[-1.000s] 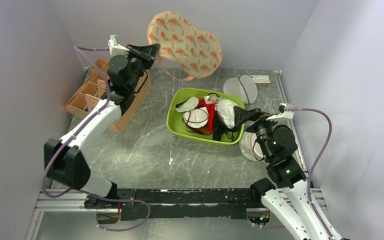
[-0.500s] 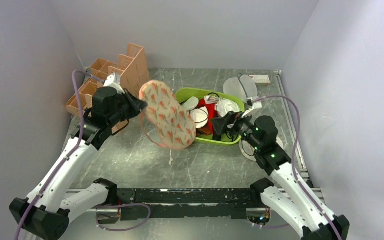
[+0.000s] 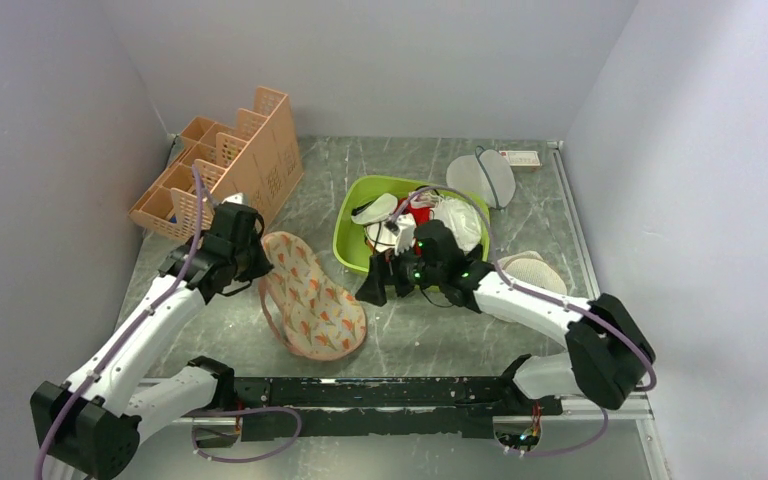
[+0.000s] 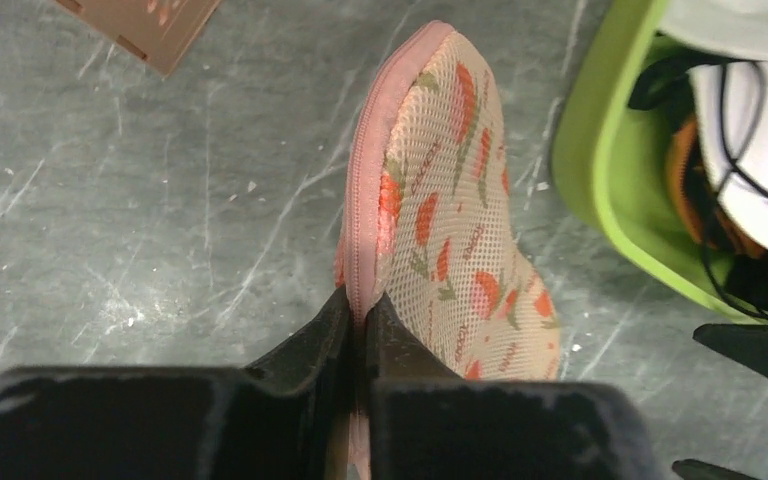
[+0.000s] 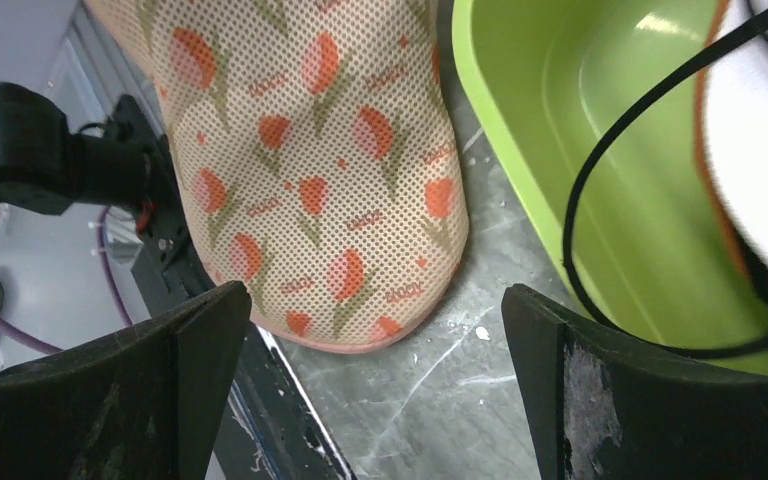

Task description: Unzip the laundry bag and remove the bra

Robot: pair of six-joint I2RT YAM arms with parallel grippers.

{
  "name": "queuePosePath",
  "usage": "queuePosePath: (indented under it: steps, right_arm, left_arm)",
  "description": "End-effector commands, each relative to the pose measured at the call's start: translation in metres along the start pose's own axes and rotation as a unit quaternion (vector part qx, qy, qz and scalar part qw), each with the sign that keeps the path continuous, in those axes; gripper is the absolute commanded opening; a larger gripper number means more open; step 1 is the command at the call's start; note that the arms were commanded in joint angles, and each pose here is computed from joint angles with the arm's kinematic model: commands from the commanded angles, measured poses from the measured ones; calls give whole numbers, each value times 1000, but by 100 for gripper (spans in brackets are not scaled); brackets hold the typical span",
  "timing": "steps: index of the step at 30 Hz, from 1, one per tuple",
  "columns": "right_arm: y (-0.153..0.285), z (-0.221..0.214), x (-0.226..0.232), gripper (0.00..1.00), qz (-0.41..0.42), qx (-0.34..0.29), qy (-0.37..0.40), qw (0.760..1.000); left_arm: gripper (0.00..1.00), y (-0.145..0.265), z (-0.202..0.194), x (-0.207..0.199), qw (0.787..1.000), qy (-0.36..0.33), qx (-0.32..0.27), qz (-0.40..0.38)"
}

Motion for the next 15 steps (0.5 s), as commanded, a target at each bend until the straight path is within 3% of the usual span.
queuePosePath:
  steps: [1,4,5,15]
  right_arm:
    - [-20,-9,1,100,-7,20,-12,1000]
    - [-28,-14,-5,100,-15,16,-28,999]
    - [-31,-15,-9,100,-30,16,-31,999]
    - [-43,-17,-53,100,-188,21,-40,981]
  left_arm:
    - [30,-14,-9,5,1000,-8,16,12]
    - [70,-17,-11,1,1000,-5,14,-13]
    - [77,-17,-9,1,1000,-5,8,-14]
    - [85,4,9,9,999,4,-44,31]
Point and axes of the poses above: each gripper's point midway between its finger pads, its own y axis back along the fingers, its own x axis along the line the jaws close on, z = x × y, the point moved 7 cm from there along y, back along the fingers, and after that the axes turned 8 degrees about y, right-handed, at the moved point
